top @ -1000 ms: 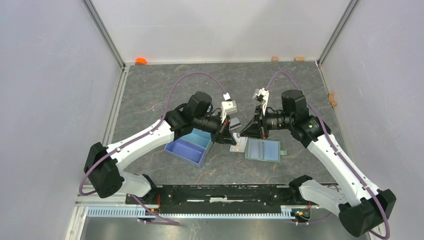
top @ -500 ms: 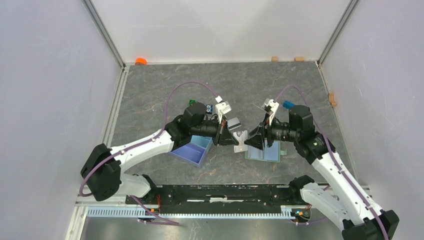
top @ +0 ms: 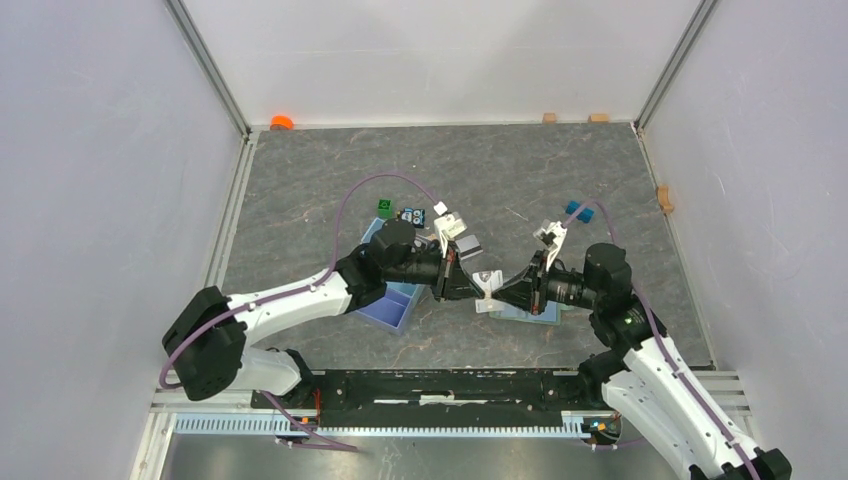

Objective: Put the credit cards into the card holder
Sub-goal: Insert the credit card into the card holder.

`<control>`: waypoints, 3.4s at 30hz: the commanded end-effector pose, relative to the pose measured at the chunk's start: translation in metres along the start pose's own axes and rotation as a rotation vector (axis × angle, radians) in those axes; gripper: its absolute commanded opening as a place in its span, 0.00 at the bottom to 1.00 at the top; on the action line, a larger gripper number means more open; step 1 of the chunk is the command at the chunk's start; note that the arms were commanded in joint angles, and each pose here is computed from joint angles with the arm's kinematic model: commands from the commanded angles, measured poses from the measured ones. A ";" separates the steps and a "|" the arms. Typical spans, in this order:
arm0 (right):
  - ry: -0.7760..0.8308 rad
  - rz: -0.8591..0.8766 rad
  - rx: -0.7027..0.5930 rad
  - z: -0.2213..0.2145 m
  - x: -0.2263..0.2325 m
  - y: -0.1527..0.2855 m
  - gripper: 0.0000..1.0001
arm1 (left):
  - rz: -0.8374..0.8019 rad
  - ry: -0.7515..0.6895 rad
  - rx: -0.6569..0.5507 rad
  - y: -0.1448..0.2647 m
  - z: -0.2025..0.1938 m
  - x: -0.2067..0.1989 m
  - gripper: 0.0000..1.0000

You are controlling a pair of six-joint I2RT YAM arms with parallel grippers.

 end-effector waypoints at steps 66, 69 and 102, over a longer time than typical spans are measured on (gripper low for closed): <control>-0.481 -0.544 0.101 -0.107 -0.104 0.040 0.00 | 0.630 0.252 0.113 -0.091 -0.051 0.135 0.58; -0.489 -0.574 0.085 -0.104 -0.105 0.043 0.00 | 0.663 0.235 0.116 -0.088 -0.052 0.138 0.56; -0.646 -0.585 -0.138 -0.103 -0.107 0.035 0.00 | 0.712 0.197 0.133 -0.087 -0.050 0.146 0.47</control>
Point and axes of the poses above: each gripper's point midway between its finger pads, its own y axis back along the fingers, its own x axis along the line the jaws close on, z = x × y, the point moved 6 cm from there along y, back along the fingers, and after that the axes turned 9 degrees about y, right-handed, at the moved point
